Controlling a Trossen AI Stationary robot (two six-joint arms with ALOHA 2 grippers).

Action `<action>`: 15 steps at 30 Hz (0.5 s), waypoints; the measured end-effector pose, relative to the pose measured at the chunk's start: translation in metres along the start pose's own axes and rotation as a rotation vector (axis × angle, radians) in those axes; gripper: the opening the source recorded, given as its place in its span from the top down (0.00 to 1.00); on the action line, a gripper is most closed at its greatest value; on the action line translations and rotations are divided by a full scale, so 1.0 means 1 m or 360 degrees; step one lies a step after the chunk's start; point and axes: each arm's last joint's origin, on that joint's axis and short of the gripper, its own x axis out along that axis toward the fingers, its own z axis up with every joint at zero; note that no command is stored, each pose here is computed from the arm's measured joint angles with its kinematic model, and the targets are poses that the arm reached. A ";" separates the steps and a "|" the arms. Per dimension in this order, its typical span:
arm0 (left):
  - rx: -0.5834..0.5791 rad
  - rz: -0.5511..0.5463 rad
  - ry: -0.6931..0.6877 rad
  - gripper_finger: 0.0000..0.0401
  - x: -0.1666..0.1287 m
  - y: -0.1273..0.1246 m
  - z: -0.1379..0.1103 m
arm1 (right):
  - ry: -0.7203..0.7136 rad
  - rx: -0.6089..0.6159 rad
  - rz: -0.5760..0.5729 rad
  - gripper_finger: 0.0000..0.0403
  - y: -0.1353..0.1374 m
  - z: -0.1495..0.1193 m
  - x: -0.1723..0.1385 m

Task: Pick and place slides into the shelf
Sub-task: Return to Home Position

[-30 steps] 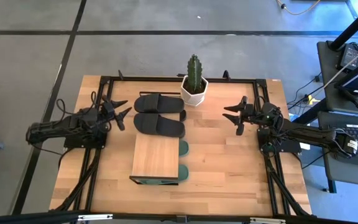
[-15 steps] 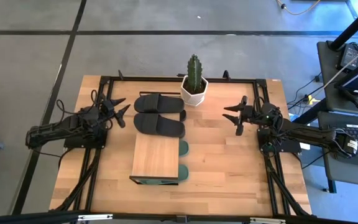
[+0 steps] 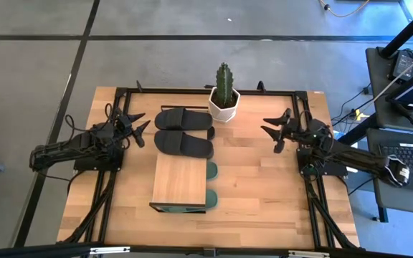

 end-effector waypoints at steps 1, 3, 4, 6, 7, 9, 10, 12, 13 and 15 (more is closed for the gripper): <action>0.0001 0.0000 0.0000 0.57 0.000 0.000 0.000 | 0.0001 0.0017 -0.0001 0.62 0.000 0.000 -0.001; 0.0000 -0.0001 0.0000 0.57 0.000 0.000 0.000 | 0.0017 0.0026 -0.0009 0.62 0.000 -0.001 -0.003; 0.0000 -0.0001 0.0000 0.57 0.000 0.000 0.000 | 0.0022 0.0027 -0.0034 0.62 0.000 -0.001 -0.004; 0.0001 -0.0001 0.0000 0.57 0.000 0.000 0.000 | 0.0039 0.0034 -0.0118 0.62 -0.001 -0.002 -0.007; 0.0000 -0.0001 0.0000 0.57 0.000 0.000 0.000 | 0.0041 0.0036 -0.0150 0.62 -0.001 -0.002 -0.008; 0.0000 -0.0001 0.0000 0.57 0.000 0.000 0.000 | 0.0036 0.0033 -0.0161 0.62 -0.001 -0.002 -0.011; 0.0001 -0.0001 0.0000 0.57 0.000 0.000 0.000 | 0.0026 0.0033 -0.0161 0.62 -0.001 -0.001 -0.012; 0.0000 -0.0001 0.0000 0.57 0.000 0.000 0.000 | -0.0012 0.0042 -0.0162 0.62 -0.001 0.001 -0.015; 0.0000 -0.0001 0.0000 0.57 0.000 0.000 0.000 | -0.0034 0.0062 -0.0162 0.62 0.000 0.002 -0.017; 0.0001 -0.0001 0.0000 0.57 0.000 0.000 0.000 | -0.0093 0.0080 -0.0161 0.62 0.000 0.005 -0.019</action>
